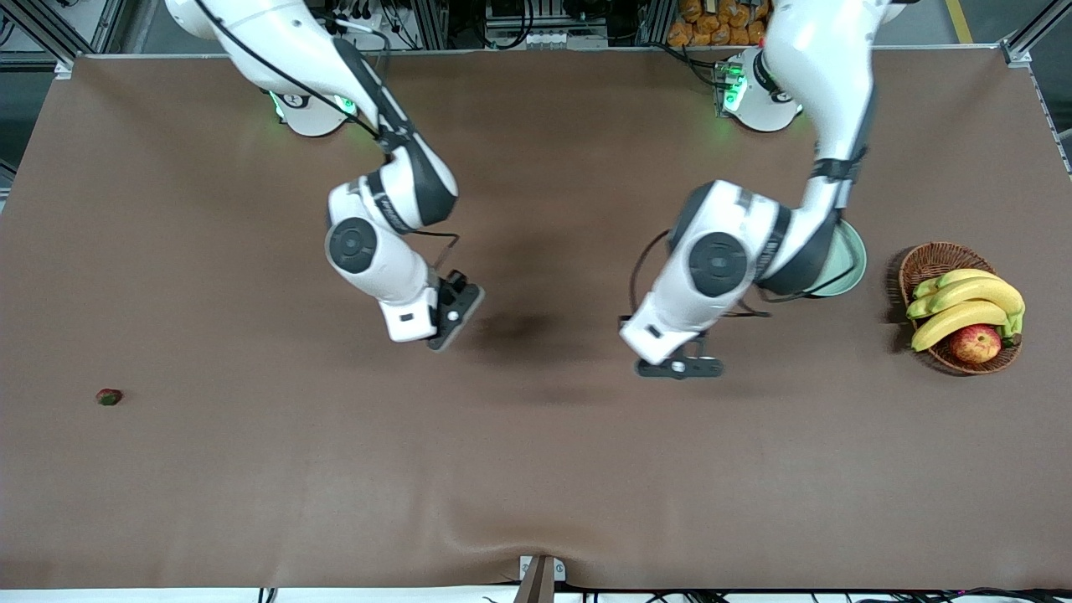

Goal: Collect all strawberries into plate
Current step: 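Carry the strawberry to the plate while the right gripper sets another down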

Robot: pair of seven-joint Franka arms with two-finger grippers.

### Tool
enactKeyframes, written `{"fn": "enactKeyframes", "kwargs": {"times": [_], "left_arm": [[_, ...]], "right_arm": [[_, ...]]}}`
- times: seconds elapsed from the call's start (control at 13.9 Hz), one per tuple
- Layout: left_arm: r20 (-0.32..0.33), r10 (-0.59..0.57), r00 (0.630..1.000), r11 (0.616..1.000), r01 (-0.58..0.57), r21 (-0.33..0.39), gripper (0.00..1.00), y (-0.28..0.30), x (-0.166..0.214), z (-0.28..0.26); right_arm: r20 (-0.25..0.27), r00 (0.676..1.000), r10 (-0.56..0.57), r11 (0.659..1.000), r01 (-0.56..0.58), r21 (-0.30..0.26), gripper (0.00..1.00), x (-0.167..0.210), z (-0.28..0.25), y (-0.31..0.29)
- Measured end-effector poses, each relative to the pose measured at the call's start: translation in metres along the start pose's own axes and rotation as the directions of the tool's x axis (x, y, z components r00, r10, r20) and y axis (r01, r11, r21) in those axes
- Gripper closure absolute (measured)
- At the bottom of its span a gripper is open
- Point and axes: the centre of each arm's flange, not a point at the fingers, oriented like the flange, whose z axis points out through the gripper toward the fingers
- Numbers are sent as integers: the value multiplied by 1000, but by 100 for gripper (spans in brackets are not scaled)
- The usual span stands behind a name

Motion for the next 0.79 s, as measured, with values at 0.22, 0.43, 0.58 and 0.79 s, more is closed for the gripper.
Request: {"fn": "enactKeyframes", "kwargs": {"times": [0.22, 0.43, 0.58, 0.79], "left_arm": [[22, 32, 999, 999, -32, 1, 67, -72, 0, 1], [23, 62, 998, 998, -62, -5, 67, -130, -19, 8], [44, 68, 997, 998, -68, -7, 67, -164, -38, 12], [90, 70, 993, 997, -69, -14, 67, -217, -67, 22]], "right_arm": [[-76, 996, 51, 998, -49, 28, 67, 42, 39, -31], [-98, 983, 157, 987, -153, 45, 67, 81, 73, -81], [-115, 971, 211, 977, -205, 56, 67, 100, 88, -108], [-151, 953, 263, 965, -257, 58, 67, 113, 115, -132]]}}
